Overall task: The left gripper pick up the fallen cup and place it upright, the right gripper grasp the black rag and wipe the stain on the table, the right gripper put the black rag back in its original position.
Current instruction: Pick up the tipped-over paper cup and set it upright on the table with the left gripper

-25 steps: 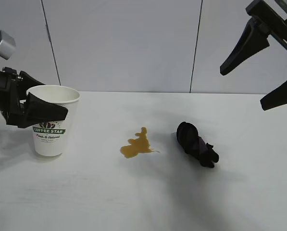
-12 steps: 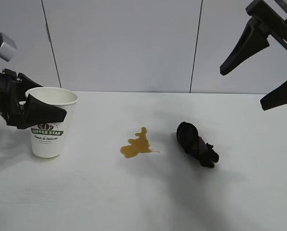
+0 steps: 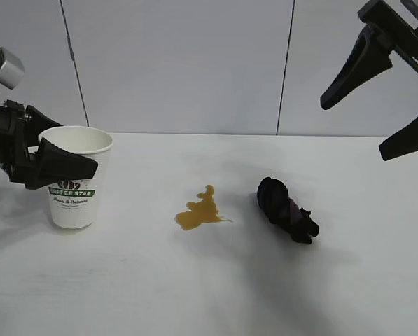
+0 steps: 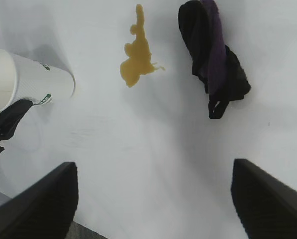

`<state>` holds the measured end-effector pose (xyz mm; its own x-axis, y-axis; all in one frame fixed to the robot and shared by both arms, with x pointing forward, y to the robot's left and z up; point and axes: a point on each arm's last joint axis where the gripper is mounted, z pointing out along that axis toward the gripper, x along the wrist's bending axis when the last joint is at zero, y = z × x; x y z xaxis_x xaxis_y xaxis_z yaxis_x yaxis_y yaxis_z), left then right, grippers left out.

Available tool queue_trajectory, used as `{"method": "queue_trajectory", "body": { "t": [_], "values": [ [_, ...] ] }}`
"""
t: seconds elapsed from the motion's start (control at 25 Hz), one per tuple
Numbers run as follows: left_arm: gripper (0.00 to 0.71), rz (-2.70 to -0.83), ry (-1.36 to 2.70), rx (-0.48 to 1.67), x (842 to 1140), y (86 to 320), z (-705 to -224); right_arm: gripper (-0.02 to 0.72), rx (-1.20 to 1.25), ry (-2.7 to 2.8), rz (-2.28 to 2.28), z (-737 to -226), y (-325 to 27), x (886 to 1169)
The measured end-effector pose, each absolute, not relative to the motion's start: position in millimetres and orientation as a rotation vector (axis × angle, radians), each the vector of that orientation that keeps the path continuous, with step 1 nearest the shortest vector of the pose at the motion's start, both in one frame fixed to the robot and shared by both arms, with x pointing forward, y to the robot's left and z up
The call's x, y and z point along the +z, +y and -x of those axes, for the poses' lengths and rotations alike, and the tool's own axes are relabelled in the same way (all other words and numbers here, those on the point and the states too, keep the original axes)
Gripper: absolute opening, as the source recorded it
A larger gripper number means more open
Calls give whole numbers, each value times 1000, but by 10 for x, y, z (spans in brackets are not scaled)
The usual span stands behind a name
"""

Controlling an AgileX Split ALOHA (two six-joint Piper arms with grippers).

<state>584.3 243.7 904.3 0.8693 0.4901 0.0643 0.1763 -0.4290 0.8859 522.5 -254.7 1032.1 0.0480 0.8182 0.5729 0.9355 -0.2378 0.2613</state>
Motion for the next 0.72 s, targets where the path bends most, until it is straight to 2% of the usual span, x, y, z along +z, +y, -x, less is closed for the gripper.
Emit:
{"method": "queue_trajectory", "body": {
  "t": [0.72],
  "values": [
    [633,-1994,543,348,9043,2438,-5844,577,-955,-1814,2134,-5225,-2547,10321]
  ]
}}
